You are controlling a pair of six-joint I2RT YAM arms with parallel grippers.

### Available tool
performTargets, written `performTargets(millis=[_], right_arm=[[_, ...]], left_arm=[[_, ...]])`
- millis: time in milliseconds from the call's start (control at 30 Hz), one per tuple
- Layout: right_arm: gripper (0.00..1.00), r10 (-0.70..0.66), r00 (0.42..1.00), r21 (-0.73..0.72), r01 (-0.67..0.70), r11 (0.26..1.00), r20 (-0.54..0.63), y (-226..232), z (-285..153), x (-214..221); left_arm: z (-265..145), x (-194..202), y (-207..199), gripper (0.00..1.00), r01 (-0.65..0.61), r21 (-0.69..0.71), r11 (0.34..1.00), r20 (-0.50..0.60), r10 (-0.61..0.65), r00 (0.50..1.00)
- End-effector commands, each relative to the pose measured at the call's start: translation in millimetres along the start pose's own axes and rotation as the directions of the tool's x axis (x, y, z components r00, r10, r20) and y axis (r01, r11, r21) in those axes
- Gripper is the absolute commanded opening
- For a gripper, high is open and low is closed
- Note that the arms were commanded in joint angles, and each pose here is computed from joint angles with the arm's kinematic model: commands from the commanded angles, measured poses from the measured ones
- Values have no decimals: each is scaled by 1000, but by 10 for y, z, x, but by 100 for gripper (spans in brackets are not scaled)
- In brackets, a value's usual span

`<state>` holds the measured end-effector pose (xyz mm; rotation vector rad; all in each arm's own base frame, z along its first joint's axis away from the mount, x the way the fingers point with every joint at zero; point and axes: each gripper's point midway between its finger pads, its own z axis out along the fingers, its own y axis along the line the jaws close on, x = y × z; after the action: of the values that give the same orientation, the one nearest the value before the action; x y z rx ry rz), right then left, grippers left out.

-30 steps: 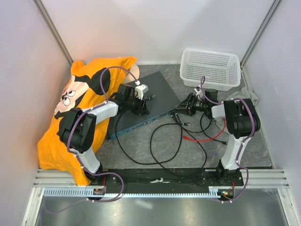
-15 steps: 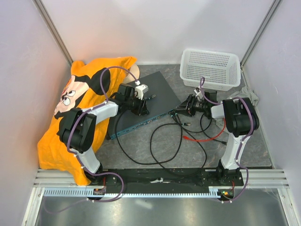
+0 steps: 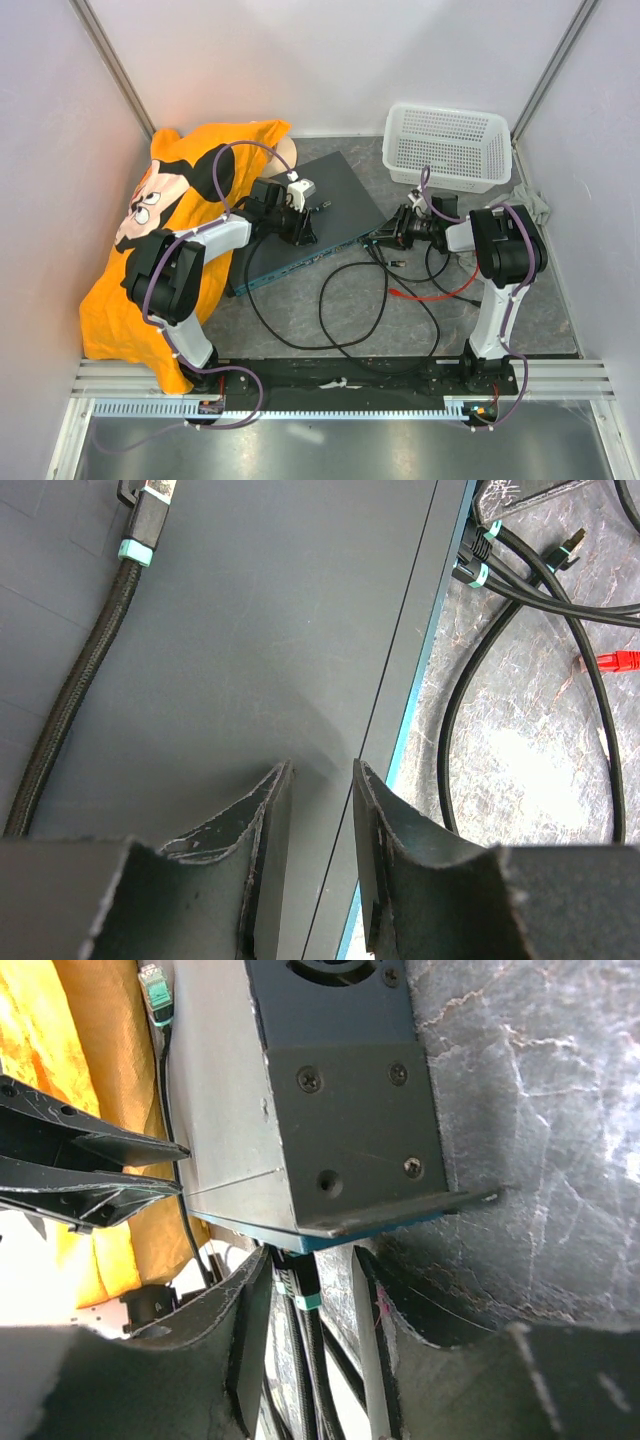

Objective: Pull the plug from the switch port
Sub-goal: Pull the connector from the switch port.

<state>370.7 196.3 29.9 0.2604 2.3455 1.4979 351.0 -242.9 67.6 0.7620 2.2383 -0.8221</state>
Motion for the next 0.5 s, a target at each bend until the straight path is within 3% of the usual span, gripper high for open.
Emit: performTargets(millis=[0, 467], right_arm=[[43, -30, 1000, -12, 30, 999, -3, 8, 59, -69], [26, -20, 1000, -24, 20, 1000, 0, -9, 86, -94]], left_arm=[[-21, -1, 64, 38, -23, -29, 999, -3, 23, 1000], [-13, 10, 68, 39, -11, -30, 999, -6, 11, 1000]])
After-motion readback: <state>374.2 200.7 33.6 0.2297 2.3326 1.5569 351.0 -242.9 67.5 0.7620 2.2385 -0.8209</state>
